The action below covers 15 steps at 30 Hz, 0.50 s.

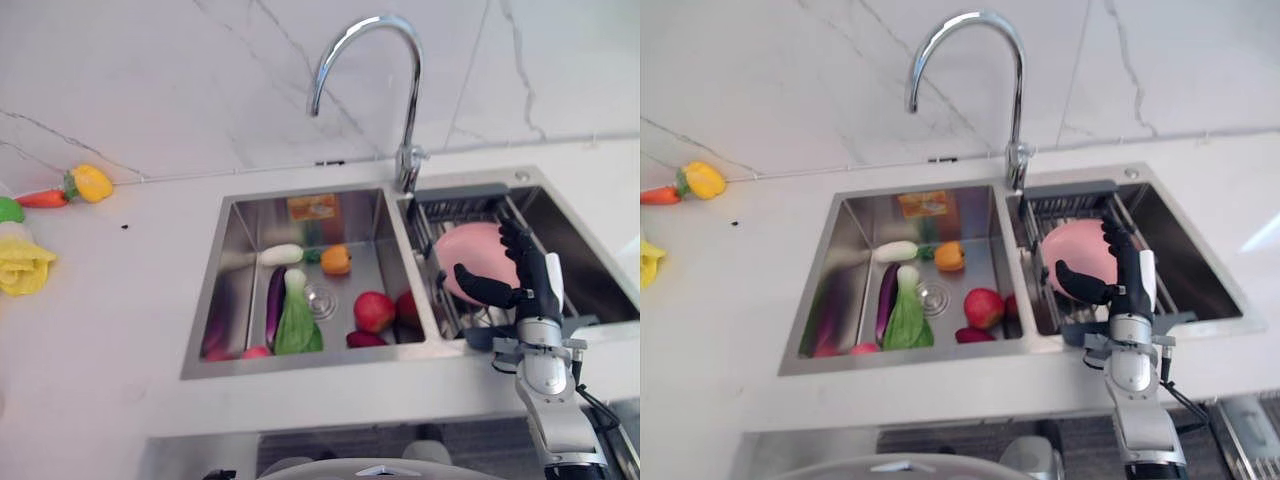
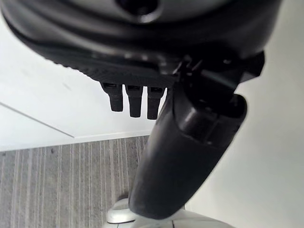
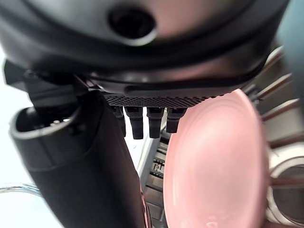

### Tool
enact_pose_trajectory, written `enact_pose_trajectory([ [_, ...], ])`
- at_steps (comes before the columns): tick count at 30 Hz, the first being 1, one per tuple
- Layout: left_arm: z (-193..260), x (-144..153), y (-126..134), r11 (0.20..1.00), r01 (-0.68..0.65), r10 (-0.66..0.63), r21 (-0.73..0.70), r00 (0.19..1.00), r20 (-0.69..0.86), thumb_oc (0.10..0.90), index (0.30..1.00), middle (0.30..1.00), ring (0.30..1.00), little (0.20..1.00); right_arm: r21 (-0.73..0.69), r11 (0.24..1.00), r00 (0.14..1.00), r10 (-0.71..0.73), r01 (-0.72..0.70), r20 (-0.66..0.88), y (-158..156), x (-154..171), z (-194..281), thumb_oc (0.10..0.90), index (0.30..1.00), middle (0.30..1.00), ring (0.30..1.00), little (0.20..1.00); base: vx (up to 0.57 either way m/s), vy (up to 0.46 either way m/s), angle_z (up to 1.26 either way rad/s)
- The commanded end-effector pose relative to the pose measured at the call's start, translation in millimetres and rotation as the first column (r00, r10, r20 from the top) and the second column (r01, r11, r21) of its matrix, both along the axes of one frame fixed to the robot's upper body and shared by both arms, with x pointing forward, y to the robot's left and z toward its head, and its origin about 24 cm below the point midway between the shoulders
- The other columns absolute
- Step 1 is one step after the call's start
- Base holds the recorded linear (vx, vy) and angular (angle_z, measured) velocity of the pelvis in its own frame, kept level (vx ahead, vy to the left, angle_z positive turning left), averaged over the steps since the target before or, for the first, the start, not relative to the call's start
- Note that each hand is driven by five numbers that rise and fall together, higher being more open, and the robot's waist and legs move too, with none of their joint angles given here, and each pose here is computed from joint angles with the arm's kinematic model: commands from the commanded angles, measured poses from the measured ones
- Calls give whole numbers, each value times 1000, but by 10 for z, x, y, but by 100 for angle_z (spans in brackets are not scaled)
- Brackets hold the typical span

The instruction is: Place the dishes in the dishwasher.

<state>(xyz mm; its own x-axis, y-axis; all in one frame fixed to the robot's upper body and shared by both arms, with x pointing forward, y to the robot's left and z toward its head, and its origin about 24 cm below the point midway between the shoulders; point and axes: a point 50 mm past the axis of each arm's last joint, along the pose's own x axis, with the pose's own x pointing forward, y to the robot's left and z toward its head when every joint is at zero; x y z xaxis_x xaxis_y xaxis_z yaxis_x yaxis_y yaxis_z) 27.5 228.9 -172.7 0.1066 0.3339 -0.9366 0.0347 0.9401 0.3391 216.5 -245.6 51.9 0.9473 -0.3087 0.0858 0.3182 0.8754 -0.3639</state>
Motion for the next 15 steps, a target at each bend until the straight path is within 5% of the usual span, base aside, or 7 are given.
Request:
enact_pose_trajectory([
  [1, 11, 29, 48, 1000, -17, 17, 22, 1000, 2, 800, 900, 900, 900, 900, -57, 998, 954, 24, -7, 300, -90, 138, 634, 800, 900, 900, 900, 900, 47, -182, -13],
  [15, -4, 283, -144, 990, 134, -132, -45, 990, 45, 800, 900, 900, 900, 900, -212, 972, 956, 156, -103, 248, -164, 151, 777, 800, 900, 900, 900, 900, 18, -111, -2],
])
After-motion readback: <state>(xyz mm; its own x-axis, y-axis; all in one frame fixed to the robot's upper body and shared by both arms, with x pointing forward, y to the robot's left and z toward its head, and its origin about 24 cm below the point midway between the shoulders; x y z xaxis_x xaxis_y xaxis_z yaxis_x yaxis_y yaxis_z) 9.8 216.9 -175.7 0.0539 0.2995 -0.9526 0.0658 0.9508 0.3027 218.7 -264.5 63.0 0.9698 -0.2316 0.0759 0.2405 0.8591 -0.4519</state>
